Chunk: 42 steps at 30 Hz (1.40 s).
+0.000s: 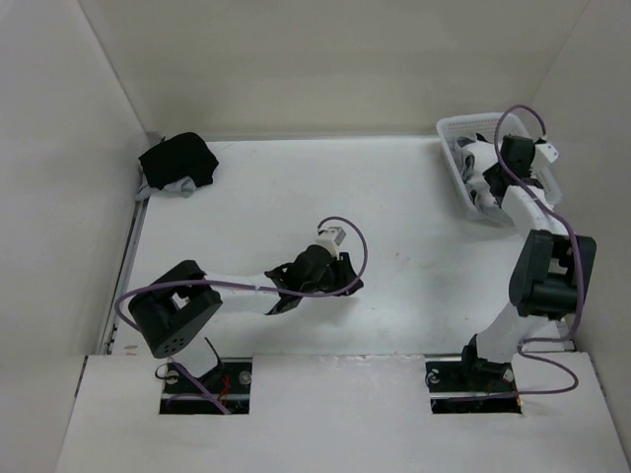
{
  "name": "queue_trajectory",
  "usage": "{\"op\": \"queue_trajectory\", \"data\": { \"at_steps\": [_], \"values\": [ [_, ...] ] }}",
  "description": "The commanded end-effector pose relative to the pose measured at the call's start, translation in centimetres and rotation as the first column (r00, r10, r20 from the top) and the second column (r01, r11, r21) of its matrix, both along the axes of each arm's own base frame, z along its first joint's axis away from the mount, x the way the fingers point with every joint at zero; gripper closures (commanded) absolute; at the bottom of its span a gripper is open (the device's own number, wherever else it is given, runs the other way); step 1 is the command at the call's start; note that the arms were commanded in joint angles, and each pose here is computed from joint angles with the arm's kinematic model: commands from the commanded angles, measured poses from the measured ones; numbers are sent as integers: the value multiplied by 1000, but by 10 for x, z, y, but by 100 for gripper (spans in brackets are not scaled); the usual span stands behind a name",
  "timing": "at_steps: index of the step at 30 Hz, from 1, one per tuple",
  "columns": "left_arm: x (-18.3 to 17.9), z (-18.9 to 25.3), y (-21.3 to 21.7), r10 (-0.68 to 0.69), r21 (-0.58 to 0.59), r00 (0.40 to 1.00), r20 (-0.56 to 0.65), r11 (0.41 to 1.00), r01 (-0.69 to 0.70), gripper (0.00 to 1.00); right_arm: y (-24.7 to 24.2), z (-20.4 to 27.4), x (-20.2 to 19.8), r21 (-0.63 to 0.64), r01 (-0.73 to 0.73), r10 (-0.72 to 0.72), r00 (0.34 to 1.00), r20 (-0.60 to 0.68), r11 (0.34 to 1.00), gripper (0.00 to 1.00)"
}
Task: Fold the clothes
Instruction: Grab the tank top from the pile, then move the tank top to the center of the board
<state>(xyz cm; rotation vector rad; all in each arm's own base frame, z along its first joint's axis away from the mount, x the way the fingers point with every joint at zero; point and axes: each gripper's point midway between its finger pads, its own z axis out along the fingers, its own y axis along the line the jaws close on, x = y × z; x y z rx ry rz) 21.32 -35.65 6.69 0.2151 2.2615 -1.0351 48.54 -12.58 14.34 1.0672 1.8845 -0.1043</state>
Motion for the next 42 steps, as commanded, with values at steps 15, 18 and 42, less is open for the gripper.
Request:
{"op": "queue_trajectory", "data": {
  "at_steps": [15, 18, 42],
  "values": [
    [65, 95, 43, 267, -195, 956, 124, 951, -240, 71, 135, 358, -145, -226, -155, 275, 551, 788, 962, 100],
    [84, 105, 84, 427, -209, 897, 109, 893, -400, 68, 198, 416, -187, -305, -335, 421, 364, 830, 891, 100],
    [72, 69, 193, 639, -122, 768, -45, 759, -639, 60, 364, 13, -143, 66, -751, 715, 648, 262, 657, 49]
  ]
}}
